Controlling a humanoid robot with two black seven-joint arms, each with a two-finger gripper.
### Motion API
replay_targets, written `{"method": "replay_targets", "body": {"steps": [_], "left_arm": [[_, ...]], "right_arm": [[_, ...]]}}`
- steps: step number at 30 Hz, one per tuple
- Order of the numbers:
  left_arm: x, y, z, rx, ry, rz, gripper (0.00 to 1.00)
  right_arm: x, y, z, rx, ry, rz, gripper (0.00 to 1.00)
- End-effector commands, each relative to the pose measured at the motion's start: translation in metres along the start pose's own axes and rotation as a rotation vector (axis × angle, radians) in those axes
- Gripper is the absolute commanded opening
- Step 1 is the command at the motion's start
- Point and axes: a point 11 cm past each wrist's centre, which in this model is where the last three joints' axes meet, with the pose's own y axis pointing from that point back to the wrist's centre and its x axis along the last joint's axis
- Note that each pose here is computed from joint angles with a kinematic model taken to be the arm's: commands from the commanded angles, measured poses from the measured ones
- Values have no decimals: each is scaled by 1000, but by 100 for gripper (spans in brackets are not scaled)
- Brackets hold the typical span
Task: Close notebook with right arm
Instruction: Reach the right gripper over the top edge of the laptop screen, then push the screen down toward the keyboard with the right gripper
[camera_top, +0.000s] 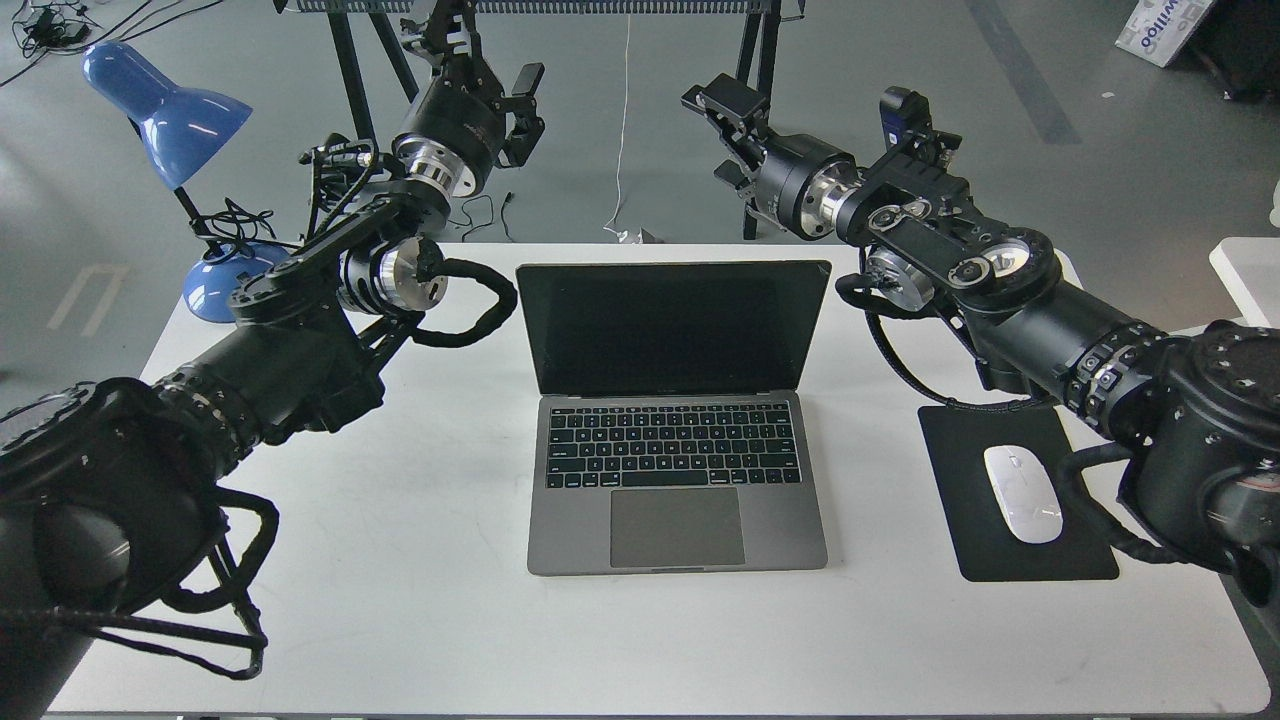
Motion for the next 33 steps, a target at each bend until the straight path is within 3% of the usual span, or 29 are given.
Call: {"method": "replay_targets", "body": {"steps": [1, 12, 20, 33], "left_arm": [[0, 0, 0, 0, 0, 0, 100], [0, 0, 0, 0, 1, -1, 100], [0, 0, 0, 0, 1, -1, 100], [0, 0, 0, 0, 0, 0, 100]], "right_arm": [[-12, 0, 5, -3, -10, -35, 100], [-23, 1, 13, -13, -23, -62, 100], [-88, 0, 2, 20, -43, -247, 100], [-87, 65, 55, -85, -40, -365, 100]]}}
